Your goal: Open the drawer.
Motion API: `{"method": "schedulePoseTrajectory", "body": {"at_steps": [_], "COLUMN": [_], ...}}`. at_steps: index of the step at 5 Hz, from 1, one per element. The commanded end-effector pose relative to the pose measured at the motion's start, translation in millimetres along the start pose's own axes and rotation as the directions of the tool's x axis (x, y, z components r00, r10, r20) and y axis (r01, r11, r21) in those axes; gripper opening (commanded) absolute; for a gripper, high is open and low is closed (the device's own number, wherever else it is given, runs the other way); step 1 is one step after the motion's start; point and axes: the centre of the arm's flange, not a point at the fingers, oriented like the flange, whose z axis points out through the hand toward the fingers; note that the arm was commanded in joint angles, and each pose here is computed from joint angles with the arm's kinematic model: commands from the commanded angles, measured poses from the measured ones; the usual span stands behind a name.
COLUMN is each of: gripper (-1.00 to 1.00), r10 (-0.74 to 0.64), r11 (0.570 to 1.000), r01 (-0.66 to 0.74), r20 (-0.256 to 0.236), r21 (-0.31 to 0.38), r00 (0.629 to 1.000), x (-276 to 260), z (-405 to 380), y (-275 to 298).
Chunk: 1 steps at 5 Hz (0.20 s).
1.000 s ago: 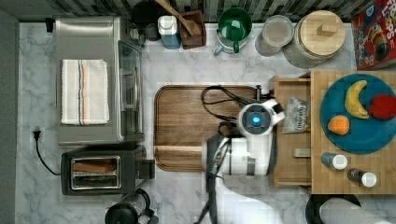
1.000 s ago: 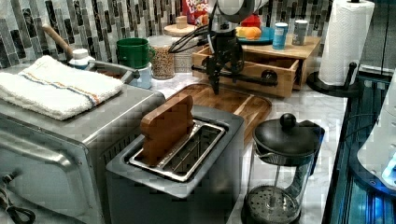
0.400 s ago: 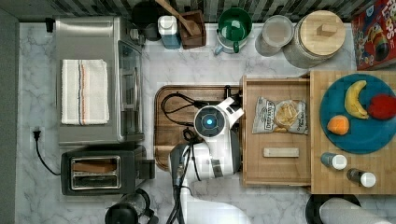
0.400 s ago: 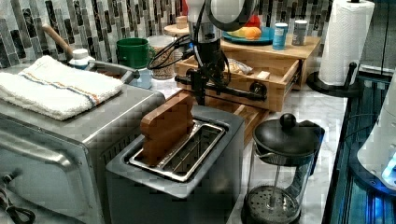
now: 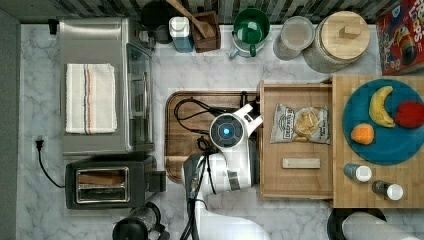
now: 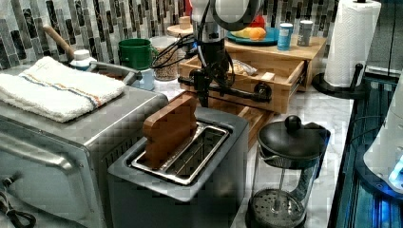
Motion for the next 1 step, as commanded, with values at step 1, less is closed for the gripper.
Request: {"method": "schedulePoseTrajectory", "body": {"at_steps": [1], "gripper": [1.0], "r10": [-0.033], "r11": [0.997], "r01": [0.041], "r20": [-0.119], "r21": [0.061], "r00": [0.992], "x": [3.5], "z": [-33.4], "y": [-72.0]}}
